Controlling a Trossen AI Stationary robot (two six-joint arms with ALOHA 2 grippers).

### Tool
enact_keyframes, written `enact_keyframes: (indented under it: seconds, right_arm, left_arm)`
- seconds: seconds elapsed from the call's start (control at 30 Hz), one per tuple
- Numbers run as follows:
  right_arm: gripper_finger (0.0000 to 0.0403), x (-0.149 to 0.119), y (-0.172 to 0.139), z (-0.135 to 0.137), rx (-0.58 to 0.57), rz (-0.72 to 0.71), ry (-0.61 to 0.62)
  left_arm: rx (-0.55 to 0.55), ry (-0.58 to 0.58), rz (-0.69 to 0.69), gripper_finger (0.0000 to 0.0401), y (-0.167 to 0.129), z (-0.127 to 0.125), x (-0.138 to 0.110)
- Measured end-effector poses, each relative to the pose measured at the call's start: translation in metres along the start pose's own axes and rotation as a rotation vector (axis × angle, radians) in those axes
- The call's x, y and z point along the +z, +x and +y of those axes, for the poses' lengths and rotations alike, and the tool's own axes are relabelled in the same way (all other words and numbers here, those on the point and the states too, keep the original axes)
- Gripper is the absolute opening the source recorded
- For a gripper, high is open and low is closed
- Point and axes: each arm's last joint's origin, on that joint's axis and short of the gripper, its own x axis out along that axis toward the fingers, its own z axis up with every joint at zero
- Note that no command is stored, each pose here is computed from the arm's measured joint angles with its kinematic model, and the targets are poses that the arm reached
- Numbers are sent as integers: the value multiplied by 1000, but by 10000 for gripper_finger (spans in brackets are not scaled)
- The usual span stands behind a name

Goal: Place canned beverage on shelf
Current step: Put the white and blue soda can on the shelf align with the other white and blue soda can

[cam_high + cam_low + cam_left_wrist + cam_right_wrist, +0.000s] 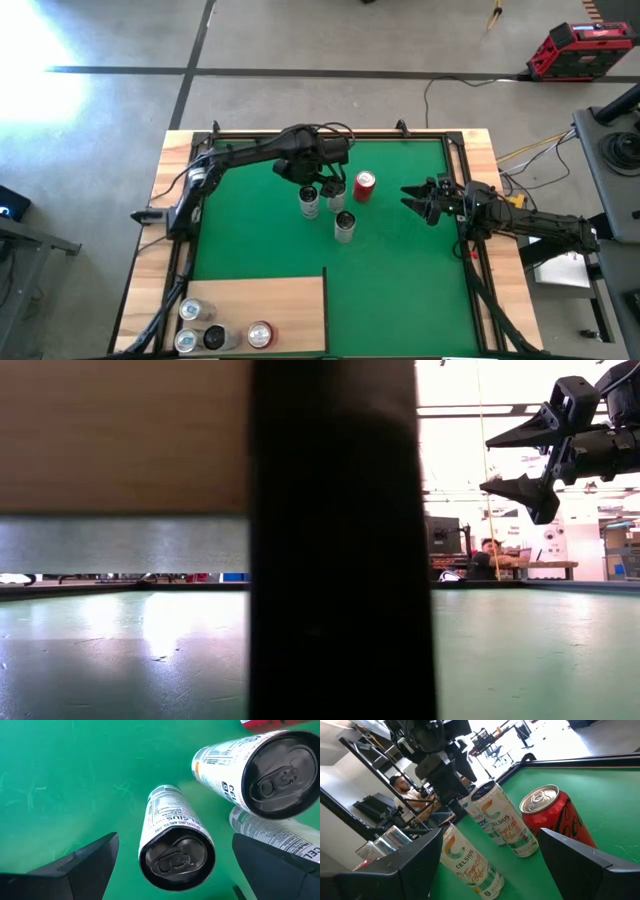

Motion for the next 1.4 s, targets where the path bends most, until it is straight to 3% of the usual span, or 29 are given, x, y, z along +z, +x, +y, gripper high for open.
enact_keyframes:
  seconds: [0.73, 0.93, 1.17, 1.4]
  right_arm:
    - [318, 0, 0, 0, 0, 0, 0]
    - [318, 0, 0, 0, 0, 0, 0]
    - [318, 0, 0, 0, 0, 0, 0]
    - [318, 0, 0, 0, 0, 0, 0]
  left_arm:
    - [51, -136, 134, 365, 36, -2, -1]
    - [42, -147, 130, 331, 38, -2, 0]
    - [42, -148, 133, 239, 38, -2, 0]
    - [88, -138, 165, 239, 37, -1, -7]
